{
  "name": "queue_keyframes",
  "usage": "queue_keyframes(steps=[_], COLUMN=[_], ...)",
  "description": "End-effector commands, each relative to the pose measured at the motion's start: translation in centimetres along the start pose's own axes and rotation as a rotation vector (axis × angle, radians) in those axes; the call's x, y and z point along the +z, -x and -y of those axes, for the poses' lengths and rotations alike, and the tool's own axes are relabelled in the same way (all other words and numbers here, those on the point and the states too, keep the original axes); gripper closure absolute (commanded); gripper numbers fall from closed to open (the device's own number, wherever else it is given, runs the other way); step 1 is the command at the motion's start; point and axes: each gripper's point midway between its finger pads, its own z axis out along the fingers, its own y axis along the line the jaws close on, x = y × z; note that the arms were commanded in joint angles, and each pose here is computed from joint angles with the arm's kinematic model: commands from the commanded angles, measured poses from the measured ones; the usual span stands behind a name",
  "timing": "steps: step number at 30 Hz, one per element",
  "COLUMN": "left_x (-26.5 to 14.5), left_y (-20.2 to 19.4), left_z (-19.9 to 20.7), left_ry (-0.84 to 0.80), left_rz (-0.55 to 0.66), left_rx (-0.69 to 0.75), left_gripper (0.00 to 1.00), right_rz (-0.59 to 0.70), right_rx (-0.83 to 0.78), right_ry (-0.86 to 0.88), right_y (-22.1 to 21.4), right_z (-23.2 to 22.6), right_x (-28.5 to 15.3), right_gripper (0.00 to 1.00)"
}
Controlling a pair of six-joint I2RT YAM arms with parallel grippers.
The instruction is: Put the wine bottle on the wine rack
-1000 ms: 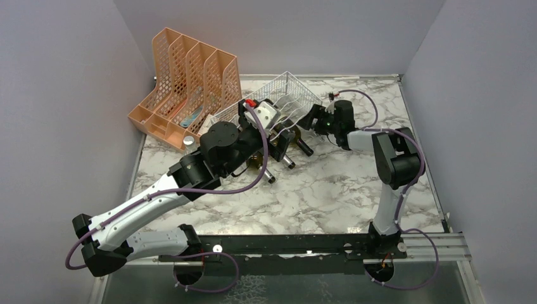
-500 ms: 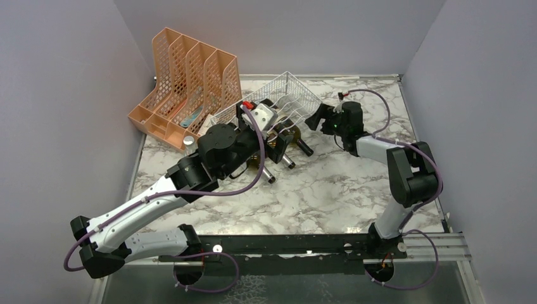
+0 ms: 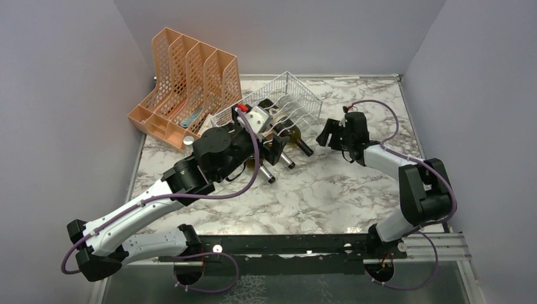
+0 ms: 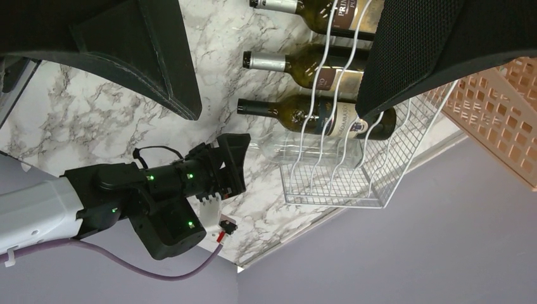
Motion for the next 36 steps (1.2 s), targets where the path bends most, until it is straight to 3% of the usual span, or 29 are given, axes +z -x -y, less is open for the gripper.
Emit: queue_keyframes(steps=[1,7,17,23,30,36], left_x=[-0.4,-0.5,-0.7,-0.8,-1.5,-3.3], left_y=[0.9,1.0,1.0,1.2,2.0,3.9], left_z=[-0.5,-0.6,-0.9,-1.1,-1.8,-3.9], left_ry=[0.027,0.031,0.042,0.048,0.076,0.168], left_rz=[0.036,0.039,0.039,0.040,0.059,0.105], left_rx=[-0.020,-0.018,-0.014,-0.013,-0.009,-0.007], left_gripper=[0.01,0.01,0.01,0.01,0.01,0.01], right_rz=[-0.066,-0.064,-0.035,-0.049,-0.006,0.027], right_rx=[0.029,0.027,-0.013,-0.004,0.008,-0.035], right_ry=[-0.054,0.002,0.134,0.121,0.013,0.115], right_y=[-2.1,-0.8,1.5,1.8,2.8,3.5], right_z=[1.0,-0.3,-3.1,-3.1,-1.6,-4.0], right_x=[-0.1,1.5,3.2,3.4,0.2,-4.2], right_gripper=[0.34,0.53,0.64,0.63,0.38,0.37])
